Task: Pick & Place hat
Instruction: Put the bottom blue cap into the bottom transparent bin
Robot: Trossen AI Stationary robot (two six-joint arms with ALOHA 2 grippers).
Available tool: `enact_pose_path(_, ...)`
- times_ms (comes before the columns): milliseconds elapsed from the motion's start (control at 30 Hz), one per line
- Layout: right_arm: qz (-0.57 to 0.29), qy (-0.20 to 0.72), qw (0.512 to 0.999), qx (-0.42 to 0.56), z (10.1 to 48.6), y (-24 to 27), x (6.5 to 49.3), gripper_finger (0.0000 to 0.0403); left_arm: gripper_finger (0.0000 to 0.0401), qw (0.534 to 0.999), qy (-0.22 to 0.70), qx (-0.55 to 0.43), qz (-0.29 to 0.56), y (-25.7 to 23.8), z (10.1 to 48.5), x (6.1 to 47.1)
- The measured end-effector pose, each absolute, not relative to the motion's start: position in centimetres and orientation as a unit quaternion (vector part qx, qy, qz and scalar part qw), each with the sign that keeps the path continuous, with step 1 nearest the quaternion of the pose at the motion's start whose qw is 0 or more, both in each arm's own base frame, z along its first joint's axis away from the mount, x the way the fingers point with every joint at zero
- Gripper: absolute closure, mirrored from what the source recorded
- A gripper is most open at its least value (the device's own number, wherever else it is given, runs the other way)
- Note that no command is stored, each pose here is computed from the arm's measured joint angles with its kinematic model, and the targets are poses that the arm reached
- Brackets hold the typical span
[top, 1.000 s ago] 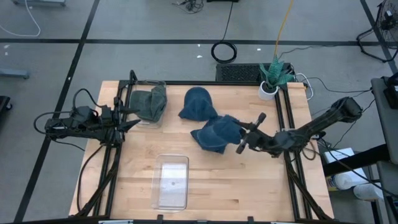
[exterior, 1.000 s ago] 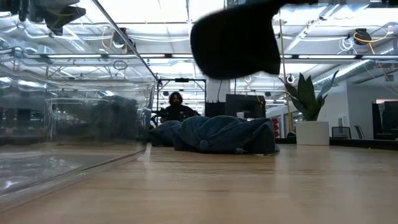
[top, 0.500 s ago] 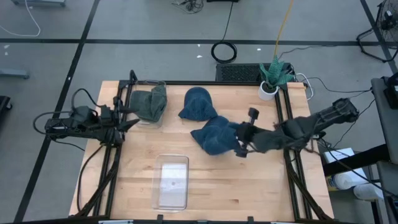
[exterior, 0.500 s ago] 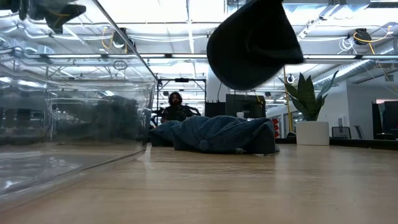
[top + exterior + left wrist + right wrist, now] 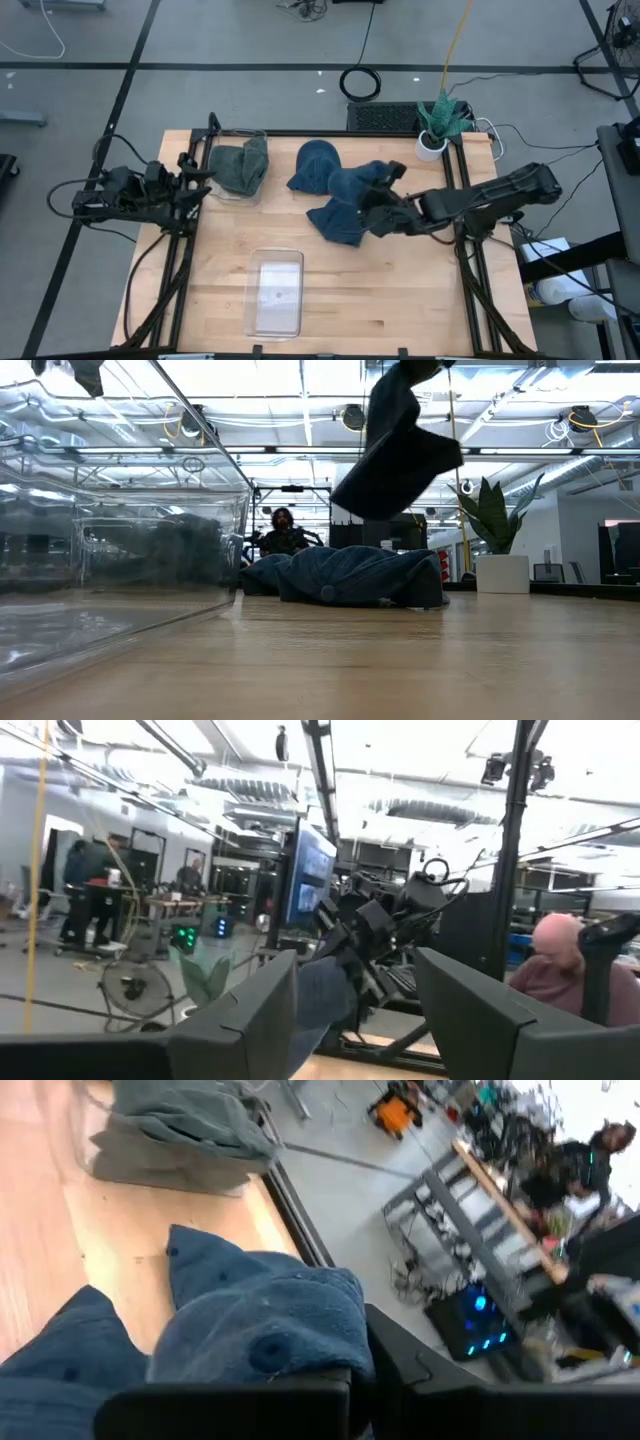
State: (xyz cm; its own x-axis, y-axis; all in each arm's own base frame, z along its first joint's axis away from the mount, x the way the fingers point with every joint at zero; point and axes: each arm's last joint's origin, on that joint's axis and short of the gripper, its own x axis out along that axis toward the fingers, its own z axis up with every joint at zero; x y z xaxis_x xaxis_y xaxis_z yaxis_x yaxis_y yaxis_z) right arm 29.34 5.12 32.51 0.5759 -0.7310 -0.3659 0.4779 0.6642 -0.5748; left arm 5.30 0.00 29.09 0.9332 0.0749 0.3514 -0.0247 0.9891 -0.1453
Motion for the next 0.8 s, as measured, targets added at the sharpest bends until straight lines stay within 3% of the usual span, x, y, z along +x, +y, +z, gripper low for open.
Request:
enact_pose_path(233, -0.315, 0.276, 0.861, -0.290, 32.3, 6.2, 32.0, 0.0403, 0.0192, 0.987, -0.128, -0.094, -0.011, -0.2, 28.1, 5.7)
enact_pose_path(400, -0.280, 0.262, 0.878, -0.286, 32.2, 6.6, 32.7, 0.0403, 0.0192, 0.984, -0.081, -0.153, -0.027, -0.6, 25.5, 8.4)
enact_pose_path(567, -0.310, 0.261, 0.871, -0.278, 32.3, 6.2, 32.5, 0.0403, 0.0192, 0.972, -0.071, -0.214, 0.070, -0.2, 21.7, 11.3)
enact_pose_path(667, -0.317, 0.249, 0.876, -0.264, 32.6, 6.1, 32.4, 0.0403, 0.0192, 0.966, -0.095, -0.202, 0.133, 0.0, 20.8, 12.5)
enact_pose_path(800, -0.320, 0.257, 0.873, -0.264, 32.4, 5.8, 32.5, 0.0403, 0.0192, 0.959, -0.116, -0.213, 0.146, 0.0, 20.9, 13.9)
